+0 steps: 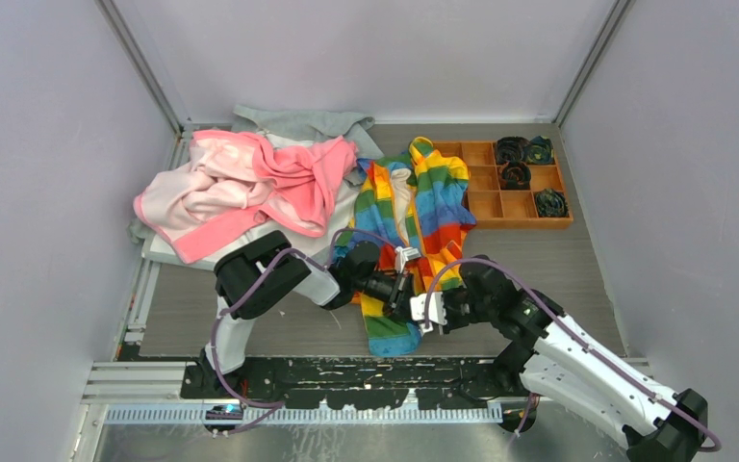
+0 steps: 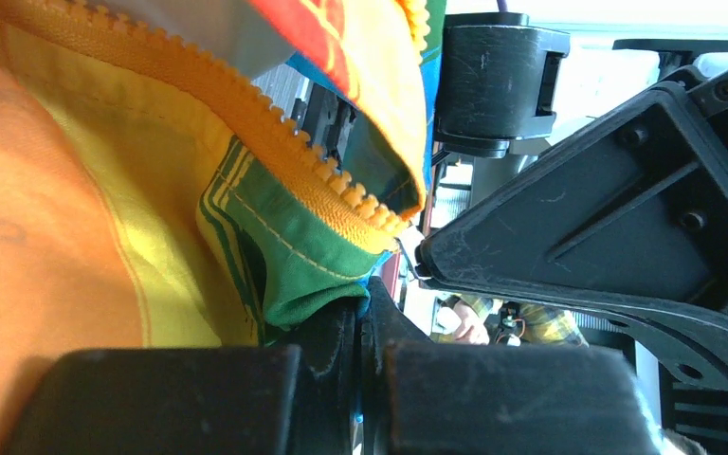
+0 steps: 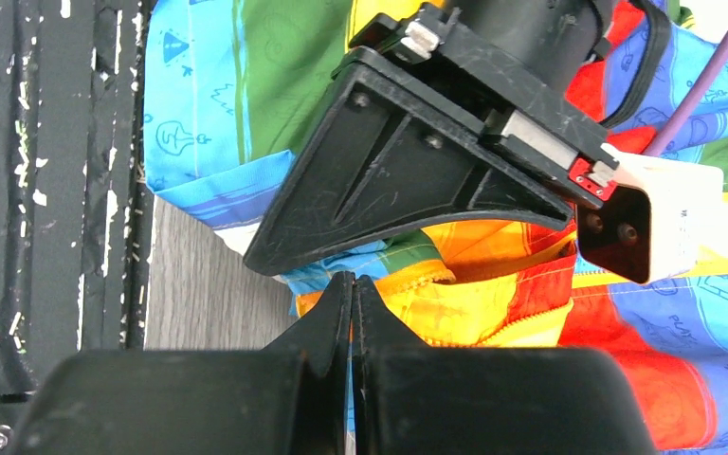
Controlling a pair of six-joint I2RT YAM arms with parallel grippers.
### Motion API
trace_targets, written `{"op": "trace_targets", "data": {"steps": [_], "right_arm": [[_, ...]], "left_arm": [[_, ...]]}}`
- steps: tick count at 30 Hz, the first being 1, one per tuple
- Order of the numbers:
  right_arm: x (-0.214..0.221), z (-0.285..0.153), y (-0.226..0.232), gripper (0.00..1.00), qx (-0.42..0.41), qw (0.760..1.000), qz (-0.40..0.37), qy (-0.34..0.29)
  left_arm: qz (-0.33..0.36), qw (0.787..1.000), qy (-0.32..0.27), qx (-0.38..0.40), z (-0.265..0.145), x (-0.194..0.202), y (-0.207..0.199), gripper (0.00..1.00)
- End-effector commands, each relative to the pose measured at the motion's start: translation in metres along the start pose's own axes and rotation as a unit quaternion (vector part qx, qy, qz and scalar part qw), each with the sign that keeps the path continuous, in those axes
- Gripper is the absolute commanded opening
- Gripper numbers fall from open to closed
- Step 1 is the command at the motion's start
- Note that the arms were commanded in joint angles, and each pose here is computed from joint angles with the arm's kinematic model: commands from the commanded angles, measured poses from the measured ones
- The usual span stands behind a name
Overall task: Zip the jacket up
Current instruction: Zip the zipper on the jacket.
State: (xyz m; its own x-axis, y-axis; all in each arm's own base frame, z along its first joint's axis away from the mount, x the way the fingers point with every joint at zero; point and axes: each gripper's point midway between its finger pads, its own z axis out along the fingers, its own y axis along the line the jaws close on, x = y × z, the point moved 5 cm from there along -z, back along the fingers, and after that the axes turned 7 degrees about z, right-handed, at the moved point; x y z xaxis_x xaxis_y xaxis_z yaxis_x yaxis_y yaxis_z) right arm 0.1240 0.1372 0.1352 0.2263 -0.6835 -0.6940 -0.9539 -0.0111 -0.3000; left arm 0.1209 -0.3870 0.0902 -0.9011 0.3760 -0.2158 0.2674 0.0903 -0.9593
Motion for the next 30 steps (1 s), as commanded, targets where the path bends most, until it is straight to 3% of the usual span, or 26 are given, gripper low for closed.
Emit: {"op": "trace_targets", "data": {"steps": [1,18,30], "right_arm": [[-0.03,-0.011,-0.035,0.01,0.085,0.995,-0.016,-0.039],[-0.041,-0.031,-0.038,0.01,0.11,0.992,-0.031,-0.052],[-0.055,-0.015,-0.055,0.01,0.111,0.989,-0.055,-0.082]], "left_arm": [[0.014,1.0,0.018,0.018,0.0,0.01,-0.006,0.0],[0.018,1.0,0.023,0.005,-0.004,0.016,-0.005,0.0],[0.019,1.0,0.024,0.003,-0.002,0.014,-0.006,0.0]]}}
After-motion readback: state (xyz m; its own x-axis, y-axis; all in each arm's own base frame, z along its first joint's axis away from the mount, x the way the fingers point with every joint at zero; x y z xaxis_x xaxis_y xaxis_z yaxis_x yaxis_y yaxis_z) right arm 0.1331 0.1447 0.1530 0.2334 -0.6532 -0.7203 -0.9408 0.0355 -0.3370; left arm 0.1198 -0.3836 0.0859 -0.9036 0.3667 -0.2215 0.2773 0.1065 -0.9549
